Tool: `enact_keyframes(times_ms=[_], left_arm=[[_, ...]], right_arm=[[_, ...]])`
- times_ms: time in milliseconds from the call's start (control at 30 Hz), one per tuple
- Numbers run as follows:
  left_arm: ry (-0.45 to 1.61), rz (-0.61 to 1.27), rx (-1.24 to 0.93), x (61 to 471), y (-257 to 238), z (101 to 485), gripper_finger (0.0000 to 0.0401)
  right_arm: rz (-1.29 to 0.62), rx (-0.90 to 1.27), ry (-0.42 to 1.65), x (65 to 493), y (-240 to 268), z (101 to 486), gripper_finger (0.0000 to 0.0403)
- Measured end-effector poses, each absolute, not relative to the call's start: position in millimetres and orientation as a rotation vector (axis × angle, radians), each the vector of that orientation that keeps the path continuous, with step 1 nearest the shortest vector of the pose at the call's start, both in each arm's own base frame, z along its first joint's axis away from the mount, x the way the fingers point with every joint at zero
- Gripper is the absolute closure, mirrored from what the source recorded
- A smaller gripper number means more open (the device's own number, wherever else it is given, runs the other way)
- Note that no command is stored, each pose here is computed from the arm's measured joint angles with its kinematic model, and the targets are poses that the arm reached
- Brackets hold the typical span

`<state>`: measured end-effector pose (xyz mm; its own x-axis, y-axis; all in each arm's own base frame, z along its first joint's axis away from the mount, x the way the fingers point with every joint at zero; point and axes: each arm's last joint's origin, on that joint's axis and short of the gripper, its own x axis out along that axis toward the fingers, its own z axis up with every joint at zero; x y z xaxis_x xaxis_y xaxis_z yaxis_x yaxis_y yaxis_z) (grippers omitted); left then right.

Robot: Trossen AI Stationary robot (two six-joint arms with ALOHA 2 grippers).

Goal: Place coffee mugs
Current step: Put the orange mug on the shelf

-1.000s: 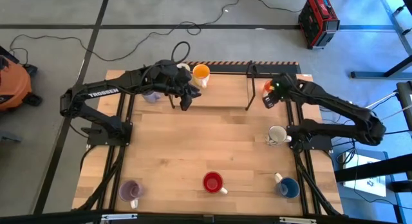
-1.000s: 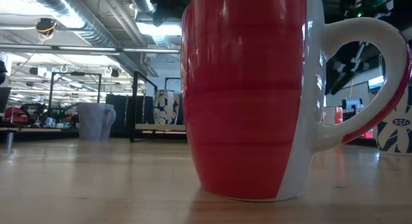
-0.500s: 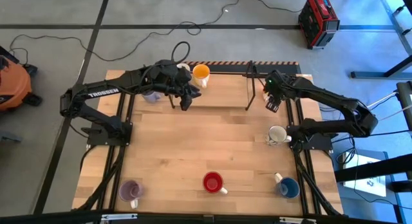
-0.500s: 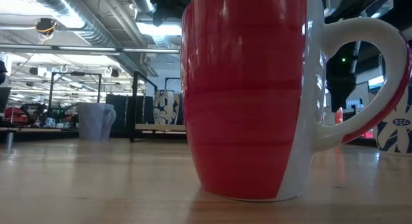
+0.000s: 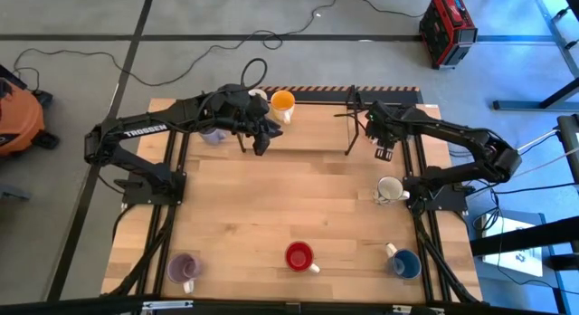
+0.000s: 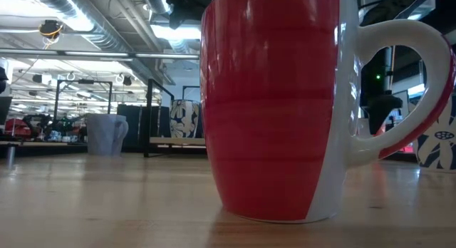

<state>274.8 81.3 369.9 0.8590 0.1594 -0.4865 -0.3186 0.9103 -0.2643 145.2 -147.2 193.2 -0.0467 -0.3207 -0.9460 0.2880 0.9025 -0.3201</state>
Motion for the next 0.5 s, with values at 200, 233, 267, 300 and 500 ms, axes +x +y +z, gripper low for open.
enact_keyframes(times_ms=[200,233,267,300,500], left_arm=[[0.476,0.255,-0.339,274.8,81.3,369.9,0.0291],[0.477,0.253,-0.331,274.8,81.3,369.9,0.0291],[0.478,0.251,-0.324,274.8,81.2,369.9,0.0291],[0.478,0.25,-0.321,274.8,81.2,369.9,0.0291],[0.477,0.25,-0.32,274.8,81.3,370.0,0.0291]], right_arm=[[-0.48,-0.028,1.549,144.7,-146.4,193.1,0.0394],[-0.477,-0.029,1.551,144.6,-146.1,193.1,0.0393],[-0.475,-0.027,1.555,144.3,-145.8,193.0,0.039],[-0.474,-0.027,1.555,144.1,-145.6,193.3,0.0389],[-0.481,-0.012,1.51,141.5,-142.0,214.8,0.0395]])
